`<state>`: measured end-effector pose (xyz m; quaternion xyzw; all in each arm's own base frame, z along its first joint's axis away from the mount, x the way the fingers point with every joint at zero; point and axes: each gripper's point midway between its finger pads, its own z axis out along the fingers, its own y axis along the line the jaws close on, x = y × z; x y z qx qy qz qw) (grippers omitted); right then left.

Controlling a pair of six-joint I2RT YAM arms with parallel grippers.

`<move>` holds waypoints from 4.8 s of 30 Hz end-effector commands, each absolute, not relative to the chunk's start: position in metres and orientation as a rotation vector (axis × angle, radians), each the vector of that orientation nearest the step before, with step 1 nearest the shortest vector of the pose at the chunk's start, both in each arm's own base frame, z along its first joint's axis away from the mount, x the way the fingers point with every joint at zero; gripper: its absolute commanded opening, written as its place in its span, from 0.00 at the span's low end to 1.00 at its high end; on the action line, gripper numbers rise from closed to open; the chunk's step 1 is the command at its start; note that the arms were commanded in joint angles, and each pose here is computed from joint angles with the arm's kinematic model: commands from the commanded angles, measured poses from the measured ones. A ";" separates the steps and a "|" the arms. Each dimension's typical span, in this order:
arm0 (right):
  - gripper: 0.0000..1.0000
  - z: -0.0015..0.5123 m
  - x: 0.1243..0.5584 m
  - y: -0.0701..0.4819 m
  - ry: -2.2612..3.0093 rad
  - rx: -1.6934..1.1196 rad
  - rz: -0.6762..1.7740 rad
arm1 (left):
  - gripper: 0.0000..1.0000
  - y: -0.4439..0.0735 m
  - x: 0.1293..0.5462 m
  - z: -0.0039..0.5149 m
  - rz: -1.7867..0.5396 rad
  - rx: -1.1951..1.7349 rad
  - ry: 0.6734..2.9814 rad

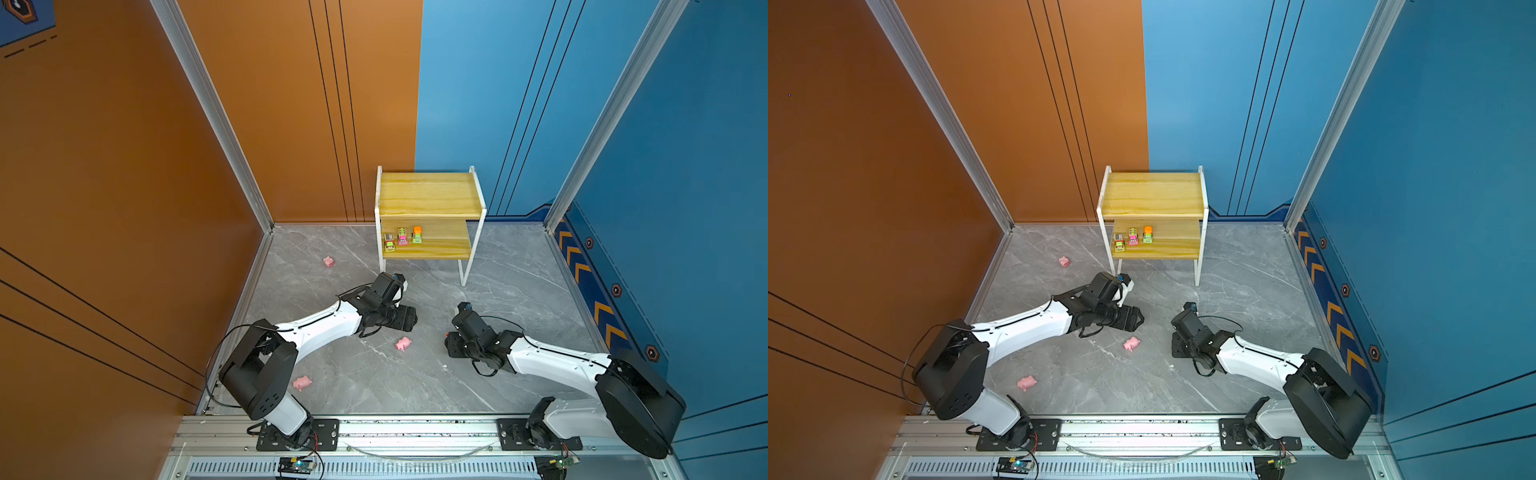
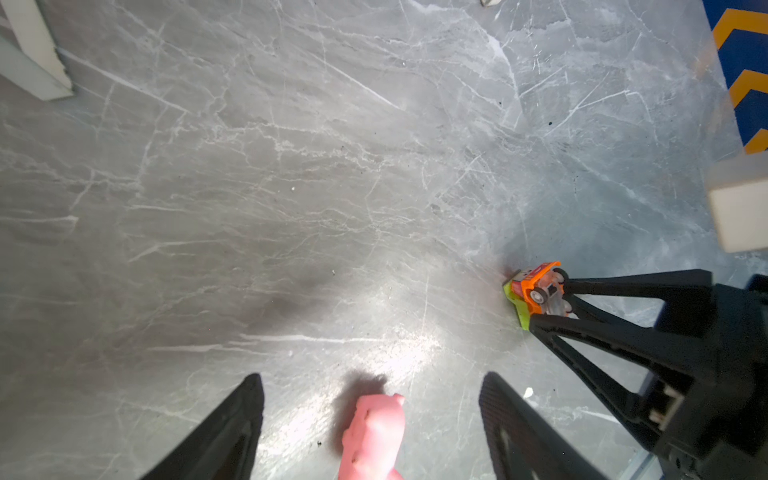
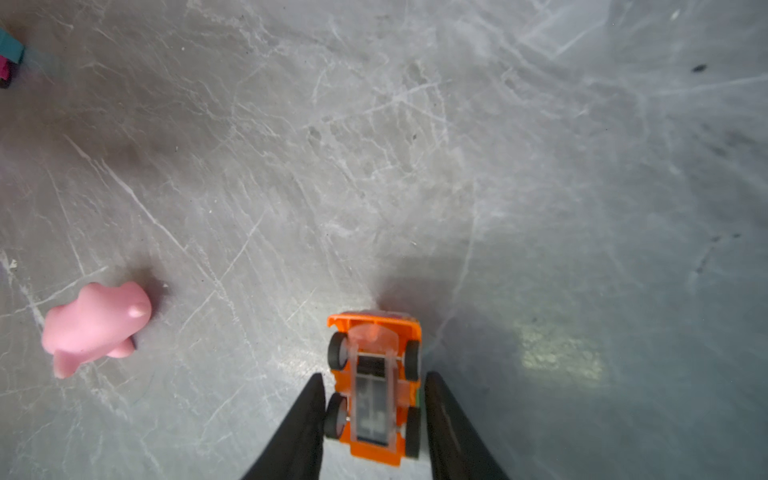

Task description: Place and organize the plastic toys onto the shelf

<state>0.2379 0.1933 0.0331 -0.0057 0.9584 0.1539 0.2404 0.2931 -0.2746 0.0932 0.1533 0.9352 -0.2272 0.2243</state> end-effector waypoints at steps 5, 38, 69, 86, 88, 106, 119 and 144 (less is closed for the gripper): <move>0.51 0.043 0.246 0.167 2.572 0.081 0.398 | 0.83 -0.286 0.295 0.100 -0.660 0.441 2.559; 0.58 0.076 0.228 0.184 2.517 -0.256 -0.087 | 0.83 -0.263 0.299 0.098 -0.612 0.346 2.578; 0.70 0.063 0.220 0.168 2.019 -0.111 0.267 | 0.83 -0.276 0.311 0.094 -0.675 0.330 2.534; 0.58 0.035 0.232 0.172 2.080 -0.099 0.251 | 0.83 -0.277 0.315 0.092 -0.708 0.311 2.525; 0.54 0.034 0.234 0.173 2.088 -0.103 0.256 | 0.83 -0.277 0.316 0.092 -0.707 0.310 2.524; 0.30 0.090 0.231 0.173 2.091 -0.165 0.518 | 0.82 -0.298 0.316 0.116 -0.833 0.330 2.421; 0.31 0.141 0.226 0.141 2.057 0.002 0.720 | 0.83 -0.339 0.311 0.160 -1.085 0.361 2.260; 0.29 0.149 0.236 0.153 2.479 0.182 0.758 | 0.80 -0.374 0.250 0.168 -1.033 0.898 1.919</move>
